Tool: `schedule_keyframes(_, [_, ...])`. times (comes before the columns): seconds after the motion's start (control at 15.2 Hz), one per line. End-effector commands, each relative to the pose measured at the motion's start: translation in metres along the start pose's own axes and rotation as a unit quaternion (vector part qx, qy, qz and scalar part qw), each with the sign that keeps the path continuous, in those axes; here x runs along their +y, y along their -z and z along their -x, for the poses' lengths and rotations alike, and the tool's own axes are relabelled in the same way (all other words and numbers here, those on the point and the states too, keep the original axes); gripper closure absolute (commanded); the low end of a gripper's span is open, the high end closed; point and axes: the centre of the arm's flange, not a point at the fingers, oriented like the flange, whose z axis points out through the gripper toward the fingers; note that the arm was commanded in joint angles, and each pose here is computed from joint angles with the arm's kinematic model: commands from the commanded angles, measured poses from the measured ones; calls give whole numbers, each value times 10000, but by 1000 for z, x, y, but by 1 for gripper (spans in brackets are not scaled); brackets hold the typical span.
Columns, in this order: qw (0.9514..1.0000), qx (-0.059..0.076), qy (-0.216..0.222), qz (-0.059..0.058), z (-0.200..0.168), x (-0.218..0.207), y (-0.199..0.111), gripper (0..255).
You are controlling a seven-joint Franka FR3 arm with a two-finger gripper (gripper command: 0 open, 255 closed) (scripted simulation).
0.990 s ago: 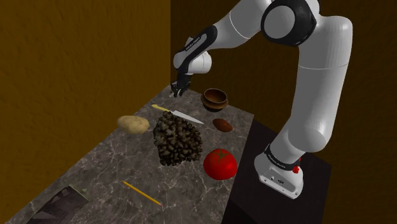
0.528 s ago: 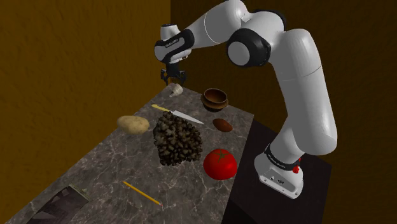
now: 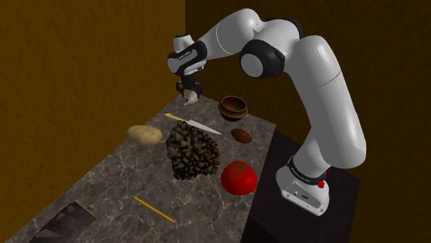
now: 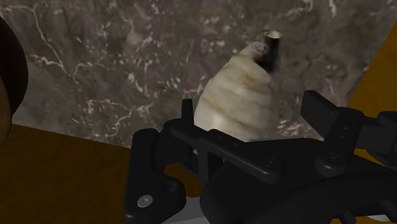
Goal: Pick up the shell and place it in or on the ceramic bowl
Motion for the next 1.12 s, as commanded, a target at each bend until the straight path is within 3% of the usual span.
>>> schedule_keyframes(0.0, [10000, 2, -2, -3, -1, -1, -2, 0])
schedule_keyframes(0.4, [10000, 2, -2, -3, -1, -1, -2, 0])
schedule_keyframes(0.46, [10000, 2, -2, -3, -1, -1, -2, 255])
schedule_keyframes(1.06, [10000, 2, -2, -3, -1, -1, -2, 255])
